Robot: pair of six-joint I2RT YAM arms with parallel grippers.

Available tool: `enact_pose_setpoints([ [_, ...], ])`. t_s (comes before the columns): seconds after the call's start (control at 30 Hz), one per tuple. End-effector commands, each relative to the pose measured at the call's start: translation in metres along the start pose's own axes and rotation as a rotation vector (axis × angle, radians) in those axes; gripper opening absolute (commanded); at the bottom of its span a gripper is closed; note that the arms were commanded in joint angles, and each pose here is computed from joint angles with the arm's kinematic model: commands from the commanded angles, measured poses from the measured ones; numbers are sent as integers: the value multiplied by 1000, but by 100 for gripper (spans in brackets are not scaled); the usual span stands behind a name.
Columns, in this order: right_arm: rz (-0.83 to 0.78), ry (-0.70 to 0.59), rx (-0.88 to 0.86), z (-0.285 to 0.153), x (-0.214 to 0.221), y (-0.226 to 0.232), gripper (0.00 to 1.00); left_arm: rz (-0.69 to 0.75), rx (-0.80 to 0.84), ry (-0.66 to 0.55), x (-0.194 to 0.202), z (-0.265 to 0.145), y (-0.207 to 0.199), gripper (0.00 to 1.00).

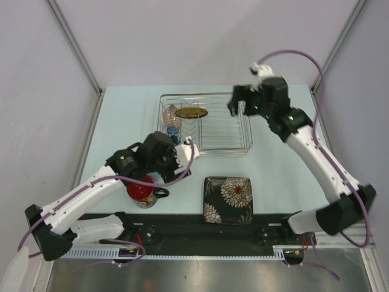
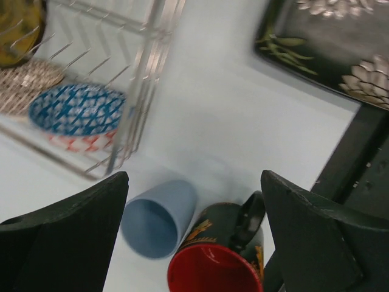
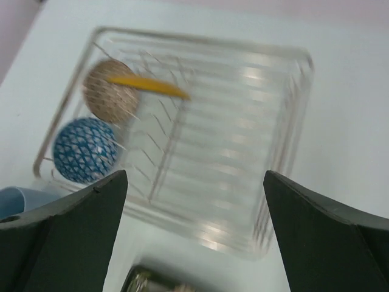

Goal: Load the mixed dishes into the dish rack

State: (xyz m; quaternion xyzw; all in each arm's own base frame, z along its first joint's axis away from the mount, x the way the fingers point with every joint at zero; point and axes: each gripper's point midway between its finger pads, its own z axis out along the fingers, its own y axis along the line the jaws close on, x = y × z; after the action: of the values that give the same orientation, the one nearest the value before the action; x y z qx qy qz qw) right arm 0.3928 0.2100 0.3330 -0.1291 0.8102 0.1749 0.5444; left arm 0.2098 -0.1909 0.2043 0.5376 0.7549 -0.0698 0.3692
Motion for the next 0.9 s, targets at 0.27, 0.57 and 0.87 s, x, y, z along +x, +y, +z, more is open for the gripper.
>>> enact_pose_setpoints([
  [0.27, 658, 508, 467, -148, 270, -45, 97, 189, 171, 139, 23, 49, -85, 94],
  [0.57, 800, 695, 311, -151, 355, -10, 91, 210, 166, 175, 27, 77, -98, 94],
  [0.87, 827, 716, 187, -134, 369, 10, 77, 205, 173, 199, 33, 114, -107, 94],
])
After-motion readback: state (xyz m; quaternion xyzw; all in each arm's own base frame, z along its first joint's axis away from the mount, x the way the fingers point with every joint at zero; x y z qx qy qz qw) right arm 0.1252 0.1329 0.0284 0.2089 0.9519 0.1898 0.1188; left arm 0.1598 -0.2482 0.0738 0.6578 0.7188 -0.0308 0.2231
